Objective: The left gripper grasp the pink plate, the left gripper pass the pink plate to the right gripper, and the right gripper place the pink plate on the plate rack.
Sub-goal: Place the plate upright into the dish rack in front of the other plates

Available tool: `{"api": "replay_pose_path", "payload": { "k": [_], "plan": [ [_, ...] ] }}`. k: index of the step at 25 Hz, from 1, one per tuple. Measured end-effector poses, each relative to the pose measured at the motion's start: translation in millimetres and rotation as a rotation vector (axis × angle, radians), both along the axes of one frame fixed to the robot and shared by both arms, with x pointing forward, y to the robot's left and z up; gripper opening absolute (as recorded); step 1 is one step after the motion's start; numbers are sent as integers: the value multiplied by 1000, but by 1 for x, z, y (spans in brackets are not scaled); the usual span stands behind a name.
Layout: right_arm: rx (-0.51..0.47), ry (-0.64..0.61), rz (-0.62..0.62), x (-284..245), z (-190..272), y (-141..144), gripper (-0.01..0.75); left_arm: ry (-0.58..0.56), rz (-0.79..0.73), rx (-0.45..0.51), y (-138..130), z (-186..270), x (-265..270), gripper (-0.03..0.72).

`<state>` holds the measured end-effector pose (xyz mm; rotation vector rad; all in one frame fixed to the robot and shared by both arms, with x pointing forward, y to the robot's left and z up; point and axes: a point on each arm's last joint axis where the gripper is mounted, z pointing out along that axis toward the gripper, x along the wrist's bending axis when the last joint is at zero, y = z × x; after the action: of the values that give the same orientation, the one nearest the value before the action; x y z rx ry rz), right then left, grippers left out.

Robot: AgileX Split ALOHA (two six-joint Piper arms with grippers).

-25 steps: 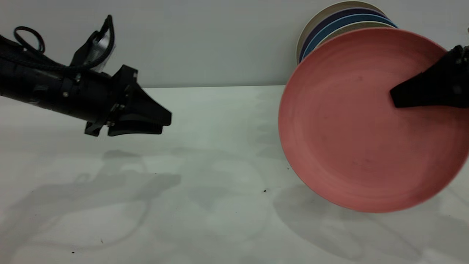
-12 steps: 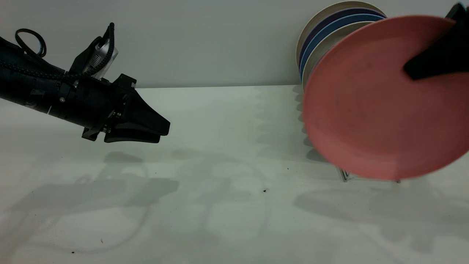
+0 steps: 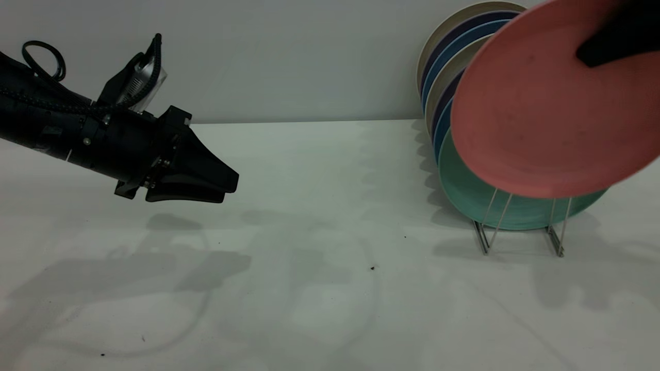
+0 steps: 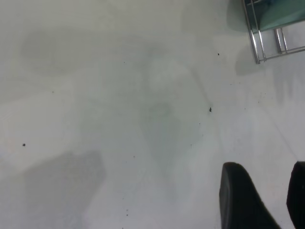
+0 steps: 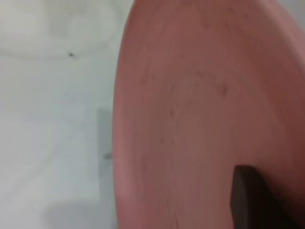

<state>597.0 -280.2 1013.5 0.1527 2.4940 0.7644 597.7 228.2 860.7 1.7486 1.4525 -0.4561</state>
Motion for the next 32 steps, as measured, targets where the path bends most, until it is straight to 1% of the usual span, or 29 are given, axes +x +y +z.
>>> {"api": "replay_pose_path", "payload": {
  "k": [7, 26, 32],
  "plan": [
    [-27, -54, 18, 18, 13, -2, 121, 0, -2, 3, 0, 0, 0, 286],
    [-34, 16, 16, 29, -17, -4, 121, -4, 5, 19, 1, -1, 1, 286],
    [-34, 18, 17, 29, -18, -4, 121, -9, 16, 36, 2, -2, 2, 286]
  ]
}}
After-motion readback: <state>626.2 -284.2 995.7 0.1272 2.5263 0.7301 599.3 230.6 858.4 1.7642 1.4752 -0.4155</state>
